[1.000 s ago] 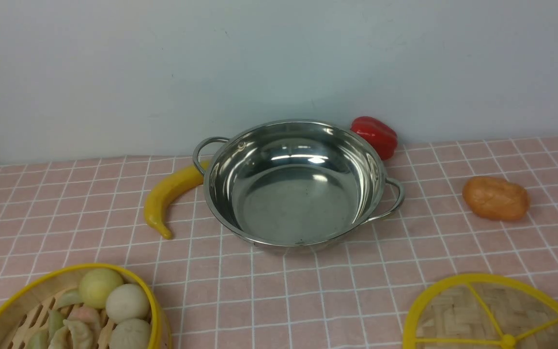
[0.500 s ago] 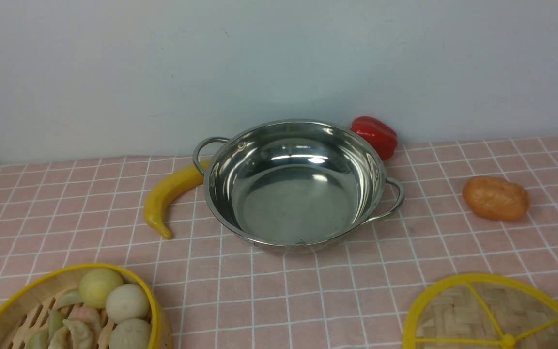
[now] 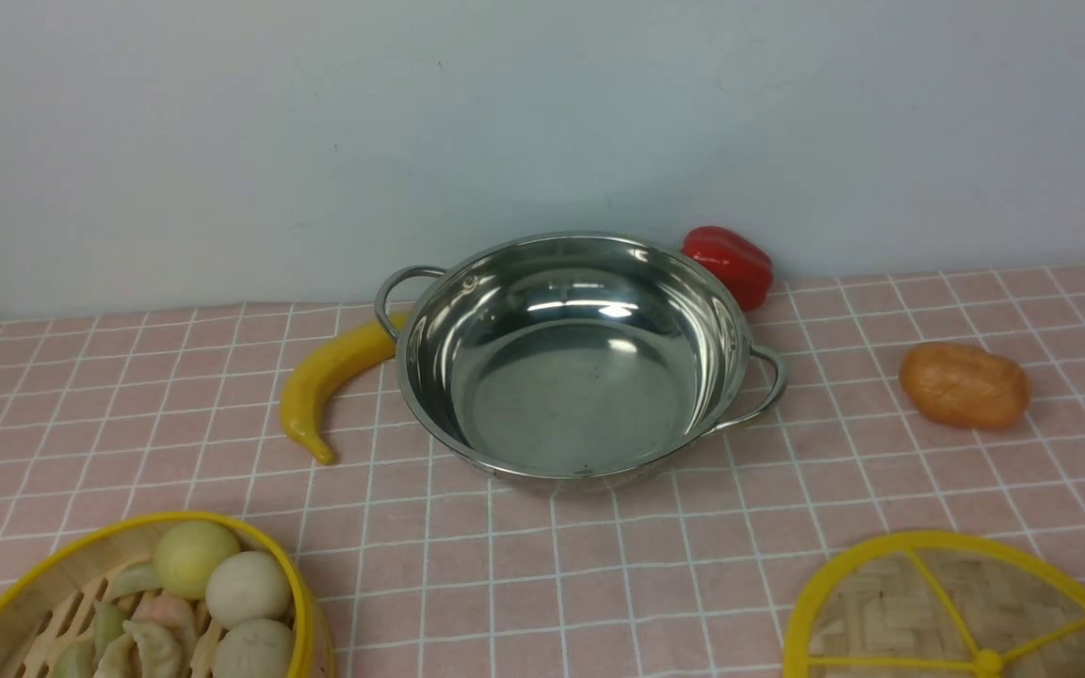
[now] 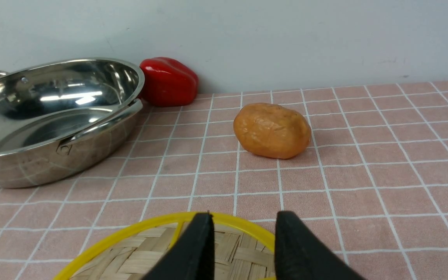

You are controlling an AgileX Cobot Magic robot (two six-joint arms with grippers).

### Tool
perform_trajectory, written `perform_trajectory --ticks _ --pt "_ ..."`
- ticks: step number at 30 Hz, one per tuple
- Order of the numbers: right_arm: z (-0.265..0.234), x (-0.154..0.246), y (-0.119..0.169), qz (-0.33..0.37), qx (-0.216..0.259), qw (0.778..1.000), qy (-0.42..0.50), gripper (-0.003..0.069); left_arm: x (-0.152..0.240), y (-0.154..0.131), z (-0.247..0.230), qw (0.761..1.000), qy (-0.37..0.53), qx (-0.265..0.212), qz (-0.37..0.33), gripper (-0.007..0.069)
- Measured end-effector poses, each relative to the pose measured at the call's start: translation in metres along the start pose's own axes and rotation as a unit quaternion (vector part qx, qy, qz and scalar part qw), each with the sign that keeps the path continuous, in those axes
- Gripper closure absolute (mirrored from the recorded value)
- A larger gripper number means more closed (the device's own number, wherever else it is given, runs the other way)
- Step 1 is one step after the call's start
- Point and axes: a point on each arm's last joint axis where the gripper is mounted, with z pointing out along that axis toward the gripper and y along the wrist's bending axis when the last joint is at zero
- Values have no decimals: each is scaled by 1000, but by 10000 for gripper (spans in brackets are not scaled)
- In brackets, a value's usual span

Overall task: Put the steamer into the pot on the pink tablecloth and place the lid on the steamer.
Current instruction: 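Grasp the rim of the steamer basket holding the buns with the left gripper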

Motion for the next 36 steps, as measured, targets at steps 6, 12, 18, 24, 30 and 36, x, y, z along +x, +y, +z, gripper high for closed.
perform_trajectory --ticks 6,12,18,24,30,36 --pt "0 0 0 0 0 1000 0 419 0 0 0 1000 0 0 0 382" --pt "0 0 0 0 0 1000 0 419 -3 -4 0 996 -13 20 -86 382" --pt "0 0 0 0 0 1000 0 419 -16 -6 -2 956 -74 56 -277 382" --pt "0 0 0 0 0 1000 0 419 -28 -3 -6 929 -117 63 -346 382" --pt "0 0 0 0 0 1000 0 419 -83 -19 -32 964 -54 163 -200 382" --pt "0 0 0 0 0 1000 0 419 -112 -26 -34 952 181 239 -59 382"
